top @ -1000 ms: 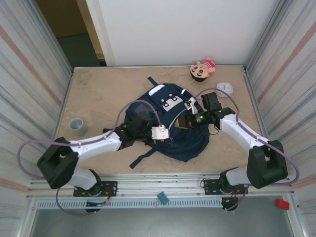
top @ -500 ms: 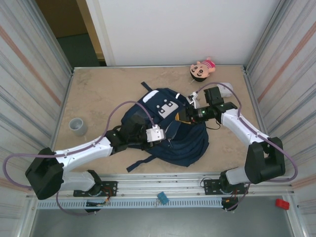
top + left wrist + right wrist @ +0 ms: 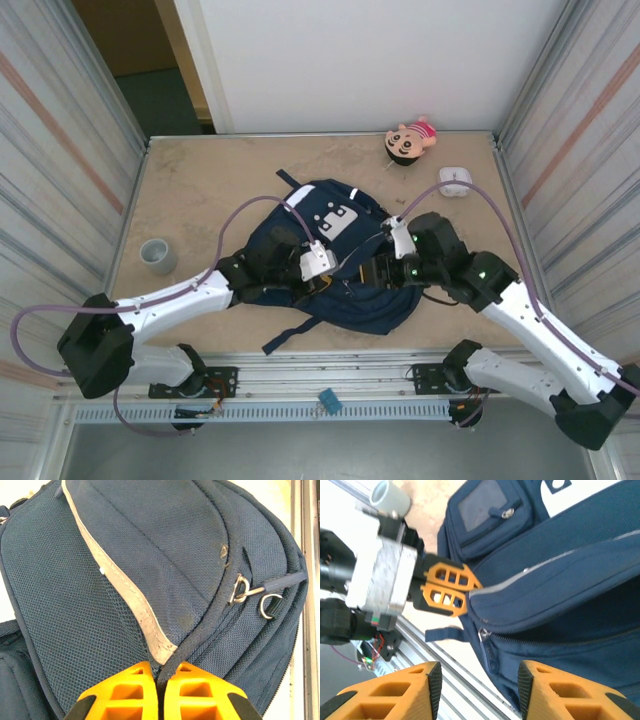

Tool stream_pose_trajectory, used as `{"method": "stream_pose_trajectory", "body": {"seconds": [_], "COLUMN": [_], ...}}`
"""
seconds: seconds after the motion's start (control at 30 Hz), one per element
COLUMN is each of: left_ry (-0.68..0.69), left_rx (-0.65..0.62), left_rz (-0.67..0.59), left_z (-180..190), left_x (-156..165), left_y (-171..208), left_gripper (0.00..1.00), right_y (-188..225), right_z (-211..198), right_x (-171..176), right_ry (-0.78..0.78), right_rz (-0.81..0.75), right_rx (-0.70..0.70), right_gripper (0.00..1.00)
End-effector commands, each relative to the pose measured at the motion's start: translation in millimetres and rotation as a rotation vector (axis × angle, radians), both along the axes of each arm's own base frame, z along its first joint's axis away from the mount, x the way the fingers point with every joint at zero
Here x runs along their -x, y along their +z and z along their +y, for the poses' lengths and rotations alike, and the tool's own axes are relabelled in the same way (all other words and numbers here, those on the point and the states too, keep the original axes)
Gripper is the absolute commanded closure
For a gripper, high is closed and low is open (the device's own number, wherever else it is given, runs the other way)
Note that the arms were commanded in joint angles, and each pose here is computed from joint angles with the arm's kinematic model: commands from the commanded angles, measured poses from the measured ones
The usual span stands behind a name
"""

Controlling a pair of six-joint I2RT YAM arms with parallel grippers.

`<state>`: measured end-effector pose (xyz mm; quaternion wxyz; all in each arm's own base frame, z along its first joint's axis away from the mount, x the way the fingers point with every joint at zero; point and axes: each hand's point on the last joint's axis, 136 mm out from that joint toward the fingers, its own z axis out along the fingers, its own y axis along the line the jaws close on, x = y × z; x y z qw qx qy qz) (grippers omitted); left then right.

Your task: Pack books, pencil case, and school supplies into a backpack

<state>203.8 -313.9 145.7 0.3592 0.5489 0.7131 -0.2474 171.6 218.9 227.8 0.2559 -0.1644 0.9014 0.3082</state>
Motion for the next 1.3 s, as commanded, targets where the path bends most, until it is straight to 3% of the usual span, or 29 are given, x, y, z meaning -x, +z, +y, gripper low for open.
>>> {"method": "stream_pose_trajectory", "body": {"seconds": [0.0,0.1,0.53,0.63,0.77,0.83,1.07,1.27], "left_ry": [-0.001,-0.004,-0.015,-0.011,-0.001,0.022,0.108,0.125], "left_rx": [0.052,0.051,0.080,0.087,0.058,0.028,-0.101,-0.138], "left_rz": [0.052,0.052,0.032,0.030,0.018,0.010,-0.018,-0.028], "left_z": [-7,-7,-10,-11,-6,0,32,47], "left_x": [2,2,-1,-2,-5,-9,-21,-19], "left_y": [16,15,25,26,23,19,0,-6], "left_gripper": [1.00,1.00,1.00,1.00,1.00,1.00,1.00,1.00], "right_y": [-29,-40,-56,-63,-65,-62,-54,-49], "right_z": [-3,7,40,34,16,5,-33,-34], "right_x": [-5,-6,-7,-12,-16,-17,-17,-16], "right_ry": [-0.102,-0.083,0.004,-0.031,-0.055,-0.066,-0.087,-0.028], "right_rz": [0.031,0.033,0.050,0.042,0.021,0.009,0.060,0.113], "right_rx": [0.113,0.171,0.198,0.254,0.357,0.395,0.368,0.294], "right_gripper": [0.56,0.56,0.60,0.67,0.91,0.97,1.00,1.00]}}
